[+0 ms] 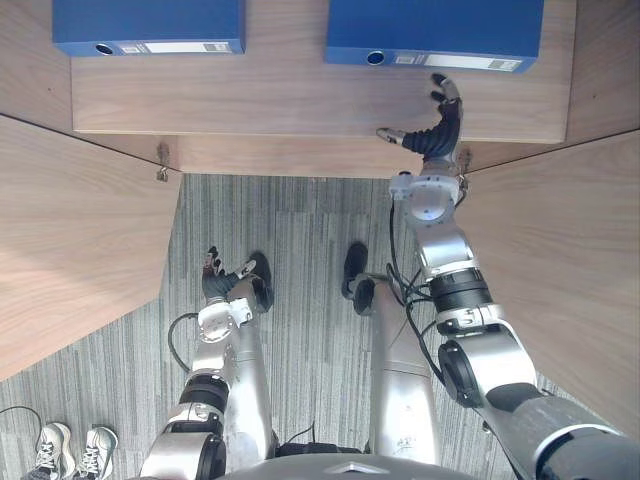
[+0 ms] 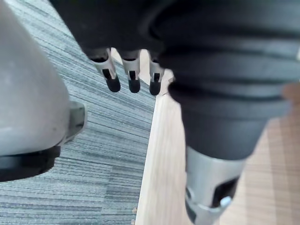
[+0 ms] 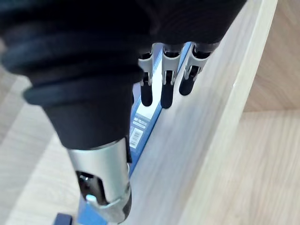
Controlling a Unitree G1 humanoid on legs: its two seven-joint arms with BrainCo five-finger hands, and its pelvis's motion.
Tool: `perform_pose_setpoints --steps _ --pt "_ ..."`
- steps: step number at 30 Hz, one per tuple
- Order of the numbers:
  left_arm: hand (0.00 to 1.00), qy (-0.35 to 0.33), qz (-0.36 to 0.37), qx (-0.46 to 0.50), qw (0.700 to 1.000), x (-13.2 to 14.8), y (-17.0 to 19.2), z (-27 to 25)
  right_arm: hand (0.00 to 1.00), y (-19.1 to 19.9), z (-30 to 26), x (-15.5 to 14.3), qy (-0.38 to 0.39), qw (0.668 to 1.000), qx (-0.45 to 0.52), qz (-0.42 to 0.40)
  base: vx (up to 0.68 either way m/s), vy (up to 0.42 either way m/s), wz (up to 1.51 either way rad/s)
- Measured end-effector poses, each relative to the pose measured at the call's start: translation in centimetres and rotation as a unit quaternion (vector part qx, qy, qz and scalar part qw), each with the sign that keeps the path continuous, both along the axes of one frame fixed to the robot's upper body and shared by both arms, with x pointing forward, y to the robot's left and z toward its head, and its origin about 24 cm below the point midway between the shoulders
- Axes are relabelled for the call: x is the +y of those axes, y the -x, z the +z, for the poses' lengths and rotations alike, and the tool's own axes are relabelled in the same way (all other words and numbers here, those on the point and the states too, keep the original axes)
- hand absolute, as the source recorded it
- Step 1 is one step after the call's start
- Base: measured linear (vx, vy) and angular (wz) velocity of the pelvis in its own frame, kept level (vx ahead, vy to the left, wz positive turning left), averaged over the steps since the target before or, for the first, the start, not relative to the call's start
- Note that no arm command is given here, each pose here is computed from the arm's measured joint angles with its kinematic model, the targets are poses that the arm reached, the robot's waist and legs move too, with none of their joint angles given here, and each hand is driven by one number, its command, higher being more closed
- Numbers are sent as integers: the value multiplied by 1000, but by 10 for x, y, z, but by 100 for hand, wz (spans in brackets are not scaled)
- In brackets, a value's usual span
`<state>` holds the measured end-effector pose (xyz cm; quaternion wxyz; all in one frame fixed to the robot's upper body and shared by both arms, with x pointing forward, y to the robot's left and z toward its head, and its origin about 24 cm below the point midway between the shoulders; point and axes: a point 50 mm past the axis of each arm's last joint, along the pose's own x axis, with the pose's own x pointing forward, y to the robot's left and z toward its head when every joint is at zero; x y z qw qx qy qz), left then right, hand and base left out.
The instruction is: Walk over to the cabinet, pick up the folder, carry it to the office cabinet, place the folder inside the office cabinet, then close the office cabinet door
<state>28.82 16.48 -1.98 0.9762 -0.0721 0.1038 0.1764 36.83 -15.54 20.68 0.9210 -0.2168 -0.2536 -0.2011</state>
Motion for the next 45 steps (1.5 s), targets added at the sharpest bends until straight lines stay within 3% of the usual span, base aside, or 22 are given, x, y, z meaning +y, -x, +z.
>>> perform_pose_setpoints --steps 6,21,33,45 --pt "0 -13 -7 -25 1000 2 -4 10 100 1 -1 9 97 995 3 -10 -11 -12 0" --pt "0 -32 -1 -52 998 14 -7 19 100 -15 39 26 182 983 -24 9 -21 -13 5" --pt "0 -39 -24 -128 991 13 -17 50 100 -21 126 15 173 980 -100 10 -51 -11 4" --pt "0 -38 -53 -139 988 1 -18 54 100 -18 143 -11 128 985 -117 15 -36 -1 8"
